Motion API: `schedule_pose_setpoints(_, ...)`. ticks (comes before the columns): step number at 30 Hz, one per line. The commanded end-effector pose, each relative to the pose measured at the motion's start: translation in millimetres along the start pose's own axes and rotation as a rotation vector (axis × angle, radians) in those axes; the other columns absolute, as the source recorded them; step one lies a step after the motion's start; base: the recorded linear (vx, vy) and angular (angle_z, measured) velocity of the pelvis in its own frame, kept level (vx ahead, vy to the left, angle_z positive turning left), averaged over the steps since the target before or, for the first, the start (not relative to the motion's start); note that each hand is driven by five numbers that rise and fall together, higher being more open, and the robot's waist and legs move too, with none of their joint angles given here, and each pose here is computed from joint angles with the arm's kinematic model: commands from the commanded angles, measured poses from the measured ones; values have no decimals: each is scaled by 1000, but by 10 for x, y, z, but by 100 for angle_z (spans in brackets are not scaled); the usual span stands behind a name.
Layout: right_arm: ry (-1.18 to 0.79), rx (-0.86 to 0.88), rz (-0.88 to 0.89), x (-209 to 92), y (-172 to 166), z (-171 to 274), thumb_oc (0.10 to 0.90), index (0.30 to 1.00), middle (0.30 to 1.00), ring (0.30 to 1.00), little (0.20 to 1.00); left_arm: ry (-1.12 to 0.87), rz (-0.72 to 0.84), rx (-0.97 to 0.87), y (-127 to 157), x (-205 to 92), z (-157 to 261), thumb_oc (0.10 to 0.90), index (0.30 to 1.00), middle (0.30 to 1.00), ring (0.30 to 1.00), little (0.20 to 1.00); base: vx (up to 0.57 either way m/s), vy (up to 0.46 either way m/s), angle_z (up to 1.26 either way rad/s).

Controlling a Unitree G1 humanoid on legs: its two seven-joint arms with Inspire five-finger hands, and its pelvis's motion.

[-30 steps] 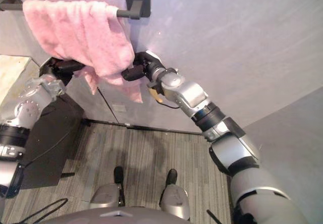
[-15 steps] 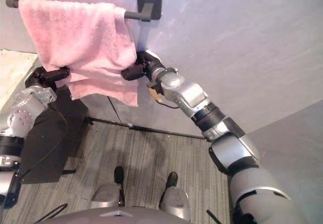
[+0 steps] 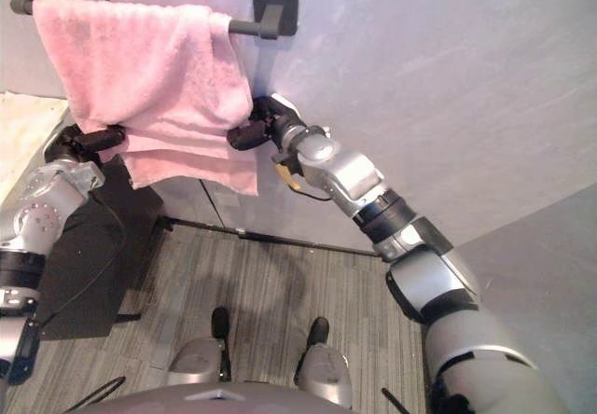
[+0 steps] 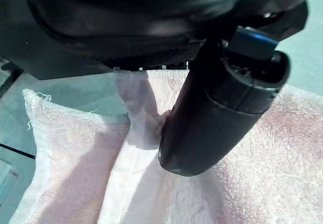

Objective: Organize the bathroom.

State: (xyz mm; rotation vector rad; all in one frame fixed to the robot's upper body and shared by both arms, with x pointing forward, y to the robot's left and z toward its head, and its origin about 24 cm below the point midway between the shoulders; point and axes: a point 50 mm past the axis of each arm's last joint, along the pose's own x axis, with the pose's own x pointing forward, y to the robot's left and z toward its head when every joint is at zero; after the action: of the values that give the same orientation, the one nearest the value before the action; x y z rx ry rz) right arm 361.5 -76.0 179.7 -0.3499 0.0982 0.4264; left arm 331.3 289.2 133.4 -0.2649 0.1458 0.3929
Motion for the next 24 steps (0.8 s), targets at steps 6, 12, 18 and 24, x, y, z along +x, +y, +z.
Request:
schedule_pose_setpoints(6,-160,-82,-338,-108,-651,491,400,300,300,300,300,-239,24,-36,75,-85,440,400,300,300,300,300,-7,0,-1)
schedule_pose_setpoints(12,-149,-82,-356,-154,-650,460,400,300,300,300,300,-259,22,-48,77,-123,450,400,300,300,300,300,-46,4,-2)
schedule_pose_setpoints(18,-114,-107,-467,-229,-783,395,400,300,300,300,300,-252,45,-49,121,-135,412,400,300,300,300,300,-45,10,-5)
schedule_pose_setpoints(24,-92,-104,-455,-278,-840,335,400,300,300,300,300,-242,62,-51,155,-156,386,400,300,300,300,300,0,0,0)
